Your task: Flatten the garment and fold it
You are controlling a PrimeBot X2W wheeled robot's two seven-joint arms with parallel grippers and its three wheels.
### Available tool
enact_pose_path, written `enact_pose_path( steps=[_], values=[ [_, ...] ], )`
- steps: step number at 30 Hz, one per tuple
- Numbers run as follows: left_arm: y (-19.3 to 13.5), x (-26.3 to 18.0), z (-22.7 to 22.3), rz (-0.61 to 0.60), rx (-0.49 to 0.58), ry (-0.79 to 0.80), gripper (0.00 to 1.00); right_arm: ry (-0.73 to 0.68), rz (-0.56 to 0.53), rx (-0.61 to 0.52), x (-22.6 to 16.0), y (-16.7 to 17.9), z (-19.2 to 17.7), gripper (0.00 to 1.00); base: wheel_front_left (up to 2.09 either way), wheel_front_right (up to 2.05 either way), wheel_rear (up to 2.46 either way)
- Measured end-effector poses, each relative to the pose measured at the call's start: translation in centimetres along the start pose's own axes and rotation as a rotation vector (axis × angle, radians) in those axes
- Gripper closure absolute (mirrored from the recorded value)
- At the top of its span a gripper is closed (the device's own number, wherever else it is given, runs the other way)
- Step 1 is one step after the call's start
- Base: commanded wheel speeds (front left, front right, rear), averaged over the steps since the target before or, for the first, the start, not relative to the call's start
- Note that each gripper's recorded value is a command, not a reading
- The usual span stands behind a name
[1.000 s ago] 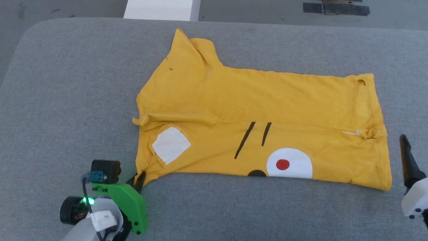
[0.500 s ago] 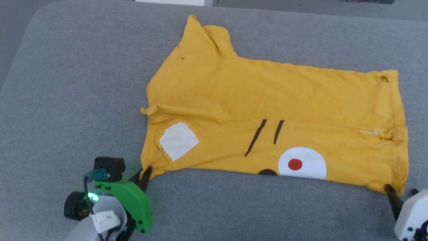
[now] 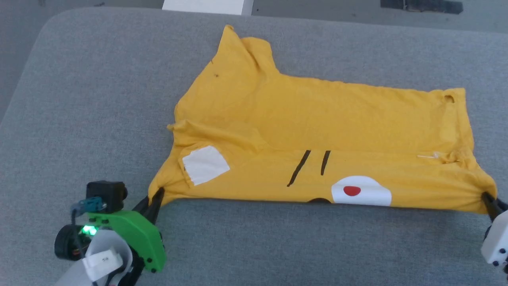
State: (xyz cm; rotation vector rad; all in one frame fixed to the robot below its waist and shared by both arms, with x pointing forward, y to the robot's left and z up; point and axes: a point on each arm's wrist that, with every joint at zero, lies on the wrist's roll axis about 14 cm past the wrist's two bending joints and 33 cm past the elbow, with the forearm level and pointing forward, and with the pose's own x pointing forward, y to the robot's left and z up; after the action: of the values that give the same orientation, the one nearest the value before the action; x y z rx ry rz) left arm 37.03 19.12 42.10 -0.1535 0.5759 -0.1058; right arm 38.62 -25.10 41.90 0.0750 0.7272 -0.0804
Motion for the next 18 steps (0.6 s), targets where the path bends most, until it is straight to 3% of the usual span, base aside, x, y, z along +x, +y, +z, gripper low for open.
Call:
enact_pose_path(
  steps=[4,7,18],
  values=[
    [0.0,-2.1,0.6,0.001,-0.011,-0.009,1.00,-0.045,0.002,-0.007,-1.9,-0.2,2.1,1.00,0.00,0.00,0.00],
    [-0.1,-3.5,0.2,0.001,-0.027,0.005,1.00,-0.026,-0.006,-0.004,-3.2,-0.7,1.8,1.00,0.00,0.00,0.00],
    [-1.8,-7.1,-6.9,0.030,-0.210,0.175,1.00,0.205,-0.069,0.071,-6.0,-2.8,-7.0,1.00,0.00,0.00,0.00]
  ],
)
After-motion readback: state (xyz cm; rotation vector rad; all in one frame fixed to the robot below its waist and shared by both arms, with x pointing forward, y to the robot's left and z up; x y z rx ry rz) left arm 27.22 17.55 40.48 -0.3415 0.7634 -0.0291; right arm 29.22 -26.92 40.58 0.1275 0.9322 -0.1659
